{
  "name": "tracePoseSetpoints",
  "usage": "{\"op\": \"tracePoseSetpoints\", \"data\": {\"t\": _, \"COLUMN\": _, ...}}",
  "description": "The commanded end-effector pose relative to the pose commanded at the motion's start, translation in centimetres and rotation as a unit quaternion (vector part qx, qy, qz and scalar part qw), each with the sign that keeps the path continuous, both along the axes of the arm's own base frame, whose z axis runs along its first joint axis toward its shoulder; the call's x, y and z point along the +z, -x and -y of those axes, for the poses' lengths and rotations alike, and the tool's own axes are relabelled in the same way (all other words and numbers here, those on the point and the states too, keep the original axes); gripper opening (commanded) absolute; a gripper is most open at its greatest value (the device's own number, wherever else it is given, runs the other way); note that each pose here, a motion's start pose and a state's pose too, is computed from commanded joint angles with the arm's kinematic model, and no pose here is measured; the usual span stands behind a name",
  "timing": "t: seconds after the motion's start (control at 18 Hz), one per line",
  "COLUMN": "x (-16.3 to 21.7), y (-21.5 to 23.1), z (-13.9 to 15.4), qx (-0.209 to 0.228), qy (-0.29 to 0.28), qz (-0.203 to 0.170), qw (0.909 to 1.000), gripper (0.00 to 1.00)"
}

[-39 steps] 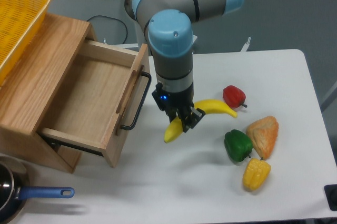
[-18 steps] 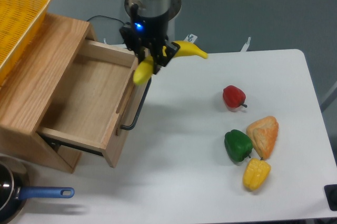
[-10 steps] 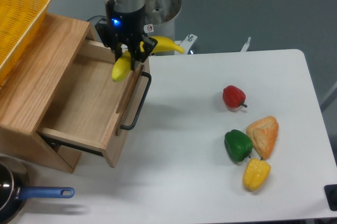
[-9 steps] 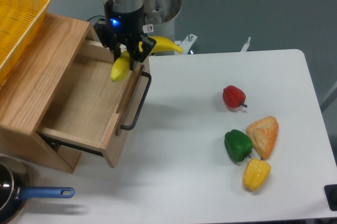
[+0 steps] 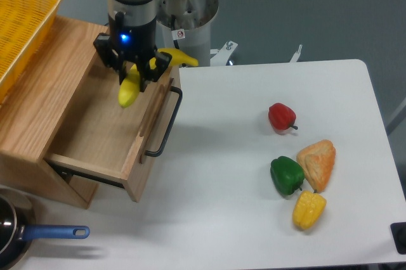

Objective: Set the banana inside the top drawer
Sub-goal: 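Move the held banana over the drawer interior and lower it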

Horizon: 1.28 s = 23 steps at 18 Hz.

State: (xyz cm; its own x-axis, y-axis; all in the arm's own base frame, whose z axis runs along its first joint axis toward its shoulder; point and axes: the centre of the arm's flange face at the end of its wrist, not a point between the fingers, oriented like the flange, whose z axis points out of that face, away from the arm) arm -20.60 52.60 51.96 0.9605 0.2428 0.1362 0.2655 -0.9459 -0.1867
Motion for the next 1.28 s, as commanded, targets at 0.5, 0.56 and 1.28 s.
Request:
{"op": "tracePoseSetpoints", "data": {"t": 0.5, "x": -0.4, "y": -1.7, "z": -1.3, "qx": 0.002, "qy": 0.002, "qz": 0.004, "qw": 1.0, "gripper": 0.35}}
{"op": "tracePoseSetpoints", "data": {"t": 0.56, "x": -0.4, "y": -1.8, "z": -1.4, "qx": 0.003, "qy": 0.002, "qz": 0.005, "qw": 1.0, "gripper": 0.35}}
{"op": "tracePoseSetpoints", "data": {"t": 1.28, "x": -2.2, "y": -4.0, "z": -4.1, "qx": 0.021, "qy": 0.018, "qz": 0.016, "qw": 0.9995, "gripper": 0.35}}
